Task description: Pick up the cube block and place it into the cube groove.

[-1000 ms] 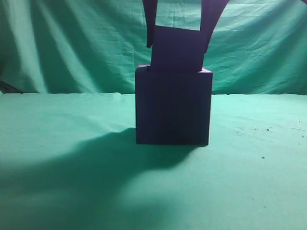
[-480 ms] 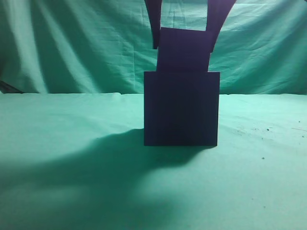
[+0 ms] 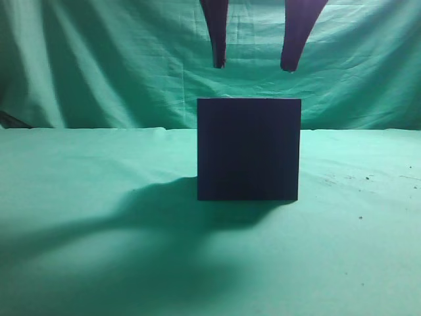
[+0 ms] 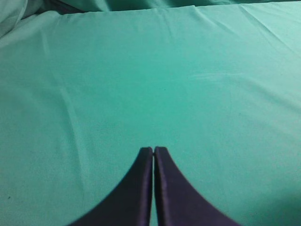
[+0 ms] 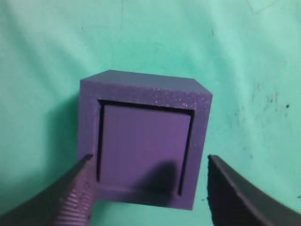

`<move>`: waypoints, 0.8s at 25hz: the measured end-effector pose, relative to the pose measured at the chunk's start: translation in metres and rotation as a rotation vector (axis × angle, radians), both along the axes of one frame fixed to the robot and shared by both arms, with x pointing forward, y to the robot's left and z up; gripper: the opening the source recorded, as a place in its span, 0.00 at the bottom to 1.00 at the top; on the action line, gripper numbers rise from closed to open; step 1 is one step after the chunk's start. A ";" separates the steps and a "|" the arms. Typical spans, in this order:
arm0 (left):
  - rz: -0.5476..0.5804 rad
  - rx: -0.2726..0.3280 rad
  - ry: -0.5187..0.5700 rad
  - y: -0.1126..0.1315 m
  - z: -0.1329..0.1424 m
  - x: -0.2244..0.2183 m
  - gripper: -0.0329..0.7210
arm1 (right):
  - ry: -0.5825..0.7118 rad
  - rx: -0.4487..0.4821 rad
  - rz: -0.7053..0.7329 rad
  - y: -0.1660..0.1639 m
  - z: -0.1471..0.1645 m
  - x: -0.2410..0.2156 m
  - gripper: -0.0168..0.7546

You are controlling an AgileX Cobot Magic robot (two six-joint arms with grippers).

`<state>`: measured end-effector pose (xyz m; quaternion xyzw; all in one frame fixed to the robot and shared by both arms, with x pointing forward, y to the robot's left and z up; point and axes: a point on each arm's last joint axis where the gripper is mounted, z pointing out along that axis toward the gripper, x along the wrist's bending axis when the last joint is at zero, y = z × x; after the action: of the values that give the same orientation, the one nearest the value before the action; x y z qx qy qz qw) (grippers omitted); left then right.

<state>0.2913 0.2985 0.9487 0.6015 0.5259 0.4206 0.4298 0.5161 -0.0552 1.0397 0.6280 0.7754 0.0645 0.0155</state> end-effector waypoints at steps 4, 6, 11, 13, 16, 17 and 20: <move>0.000 0.000 0.000 0.000 0.000 0.000 0.04 | -0.023 0.005 0.088 0.001 0.007 0.001 0.58; 0.000 0.000 0.000 0.000 0.000 0.000 0.04 | -0.037 0.027 0.117 -0.001 0.016 -0.003 0.50; 0.000 0.000 0.000 0.000 0.000 0.000 0.04 | -0.134 0.105 0.139 -0.016 0.063 -0.021 0.10; 0.000 0.000 0.000 0.000 0.000 0.000 0.04 | -0.193 0.149 0.141 -0.027 0.088 -0.034 0.09; 0.000 0.000 0.000 0.000 0.000 0.000 0.04 | -0.262 0.191 0.144 -0.041 0.114 -0.049 0.09; 0.000 0.000 0.000 0.000 0.000 0.000 0.04 | -0.314 0.222 0.145 -0.054 0.133 -0.063 0.09; 0.000 0.000 0.000 0.000 0.000 0.000 0.04 | -0.387 0.251 0.144 -0.083 0.152 -0.092 0.09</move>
<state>0.2913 0.2985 0.9487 0.6015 0.5259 0.4206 0.4298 0.4237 -0.1380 1.1922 0.5440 0.7867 0.2803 0.0810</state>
